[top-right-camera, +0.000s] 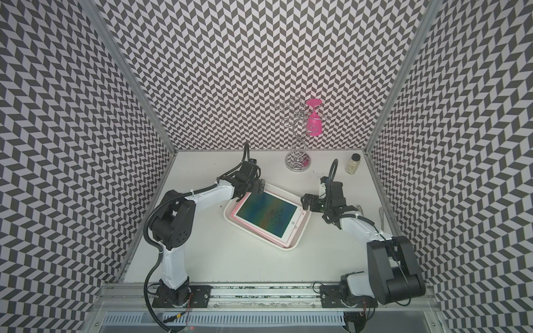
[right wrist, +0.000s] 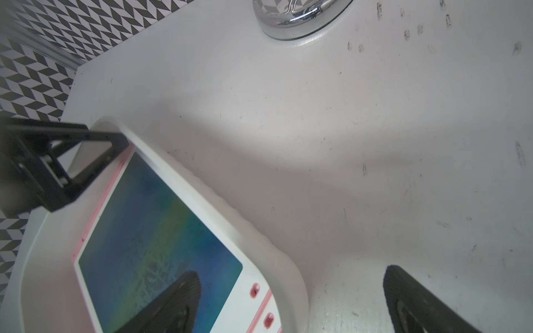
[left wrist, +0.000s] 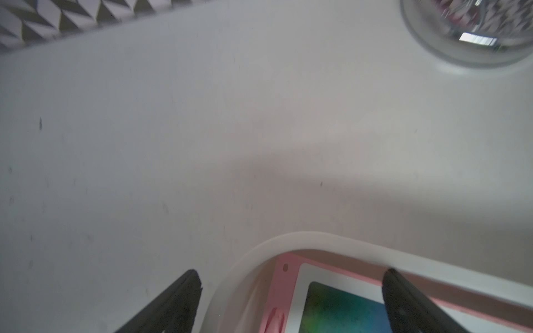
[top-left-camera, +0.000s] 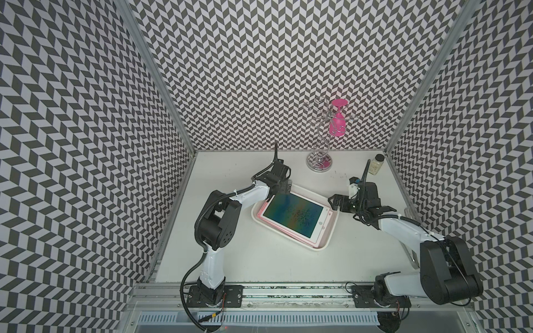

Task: Take out the writing tablet from the storage box
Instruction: Move the storage box to the center of the board.

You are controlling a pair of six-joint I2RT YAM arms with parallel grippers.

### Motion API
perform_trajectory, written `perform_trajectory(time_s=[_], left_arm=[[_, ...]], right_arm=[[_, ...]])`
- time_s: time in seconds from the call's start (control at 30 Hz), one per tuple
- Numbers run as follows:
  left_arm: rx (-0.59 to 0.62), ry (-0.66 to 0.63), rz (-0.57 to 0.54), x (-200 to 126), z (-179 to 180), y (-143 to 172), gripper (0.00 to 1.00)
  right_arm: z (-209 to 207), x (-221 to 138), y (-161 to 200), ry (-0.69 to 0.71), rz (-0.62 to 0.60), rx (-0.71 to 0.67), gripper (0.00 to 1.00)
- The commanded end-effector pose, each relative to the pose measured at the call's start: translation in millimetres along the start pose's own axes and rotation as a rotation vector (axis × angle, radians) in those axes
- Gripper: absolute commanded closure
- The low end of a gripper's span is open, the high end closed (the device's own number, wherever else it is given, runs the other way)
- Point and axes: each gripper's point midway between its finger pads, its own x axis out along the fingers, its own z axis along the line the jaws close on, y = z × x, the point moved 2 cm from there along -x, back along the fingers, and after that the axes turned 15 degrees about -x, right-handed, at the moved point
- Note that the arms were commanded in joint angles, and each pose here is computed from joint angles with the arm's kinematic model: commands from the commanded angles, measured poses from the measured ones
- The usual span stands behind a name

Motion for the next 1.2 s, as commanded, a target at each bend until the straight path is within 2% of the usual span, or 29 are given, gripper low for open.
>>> perform_trajectory(time_s=[0.0,0.13,0.23,0.4,0.57,0.7,0.83,1.17], left_arm=[[-0.004,0.041,-0.132,-14.6,-18.2,-54.1,0.01],[-0.041,-0.003,-0.161,-30.0,-3.1,-80.2,0.01],[-0.09,-0.024,-0.145,-56.5,19.4,-74.7,0.01],[-0.207,0.016,-0.096,-117.0,57.1,-11.3,0.01],[-0.332,0.053,-0.043,-154.6,90.5,58.1,0.0],[-0.399,0.091,0.015,-162.4,95.7,95.2,0.01],[-0.431,0.099,0.071,-155.6,99.6,123.5,0.02],[-0.427,0.157,0.156,-129.8,84.5,146.7,0.09]], right_arm=[[-1.2,-2.3,-6.6,0.019,-0.033,0.003,0.01],[-3.0,-3.5,-10.5,0.035,-0.039,0.0,0.01],[-0.8,-2.6,-17.1,0.031,-0.044,-0.003,0.01],[1.7,3.8,-28.7,0.069,-0.032,-0.048,0.01],[4.2,13.0,-36.5,0.085,-0.006,-0.088,0.01],[9.8,22.8,-34.9,0.106,0.039,-0.134,0.01],[19.2,28.5,-35.6,0.103,0.06,-0.174,0.01],[14.8,47.5,-31.3,0.156,0.11,-0.204,0.01]])
